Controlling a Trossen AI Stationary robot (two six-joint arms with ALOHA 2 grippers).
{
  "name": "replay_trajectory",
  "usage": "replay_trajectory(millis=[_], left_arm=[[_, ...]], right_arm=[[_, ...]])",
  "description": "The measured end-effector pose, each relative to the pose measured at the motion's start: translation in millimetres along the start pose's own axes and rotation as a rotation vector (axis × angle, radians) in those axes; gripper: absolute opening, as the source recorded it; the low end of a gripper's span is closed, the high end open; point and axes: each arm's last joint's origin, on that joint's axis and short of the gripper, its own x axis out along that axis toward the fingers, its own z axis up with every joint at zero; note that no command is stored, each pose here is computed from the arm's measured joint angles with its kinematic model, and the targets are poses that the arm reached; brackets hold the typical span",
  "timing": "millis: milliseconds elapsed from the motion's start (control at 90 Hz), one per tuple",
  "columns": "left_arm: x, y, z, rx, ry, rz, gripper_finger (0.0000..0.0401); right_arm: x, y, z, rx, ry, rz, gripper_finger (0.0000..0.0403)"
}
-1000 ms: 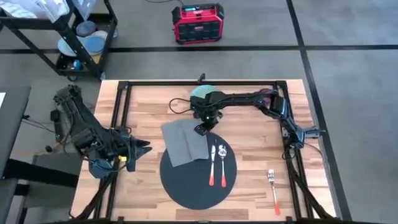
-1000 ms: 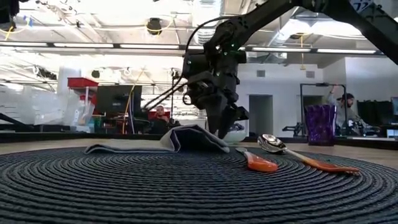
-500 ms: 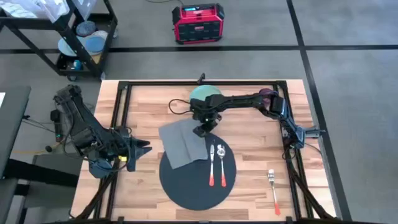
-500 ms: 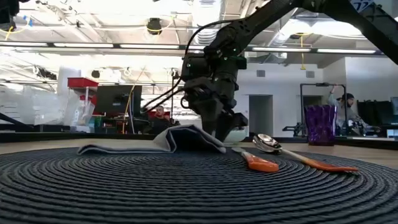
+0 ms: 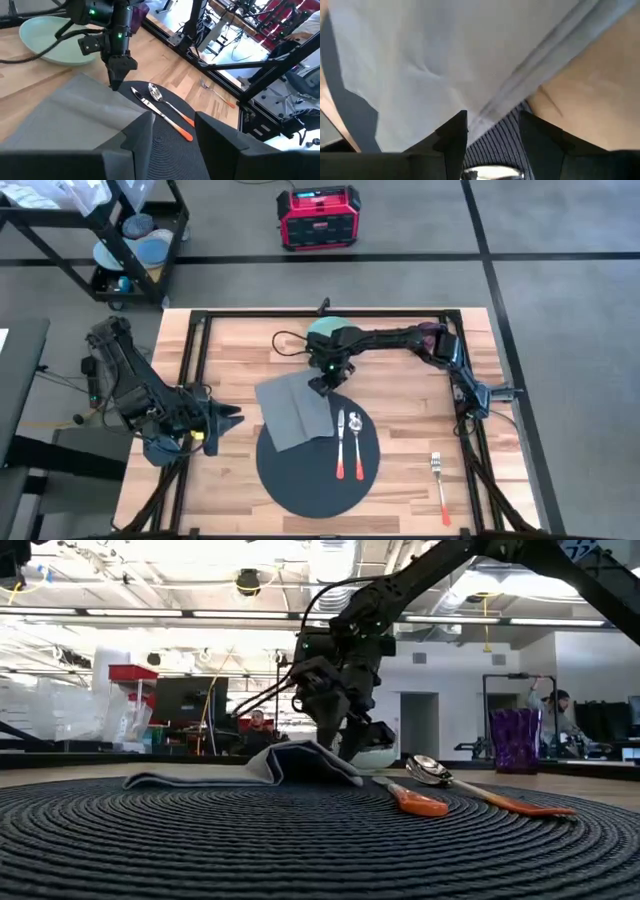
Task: Set table place
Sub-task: Fold the gray table napkin
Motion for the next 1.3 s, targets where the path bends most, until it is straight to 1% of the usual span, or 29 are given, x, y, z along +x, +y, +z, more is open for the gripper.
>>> replay_trajectory(millis=[122, 267, 611, 722, 1056, 1300], left_arm=[[0.0, 0.4, -0.1, 0.005, 0.001, 0.002, 0.0130], [0.0, 0.4, -0.1, -0.001, 0.000, 0.002, 0.0130], [0.0, 0.4, -0.1, 0.004, 0.000, 0.002, 0.0130], [0.0, 0.4, -0.1, 0.004, 0.000, 0.002, 0.0130], [0.0, 0.5, -0.1, -0.007, 0.001, 0.003, 0.0130], [0.0, 0.6, -0.1, -0.007, 0.001, 0.004, 0.0130]], right_arm=[[-7.1, -11.3, 7.3, 0.048, -0.024, 0.004, 0.0162], [-12.7, -21.8, 10.1, 0.067, -0.026, -0.022, 0.0162], [-8.3, -9.8, 14.1, 0.017, -0.091, 0.016, 0.0162], [-8.4, -10.5, 14.5, 0.018, -0.105, -0.008, 0.0162], [-15.0, -22.9, 17.8, 0.051, -0.099, -0.023, 0.0162], [-9.9, -14.4, 15.9, -0.005, -0.127, -0.059, 0.0162]])
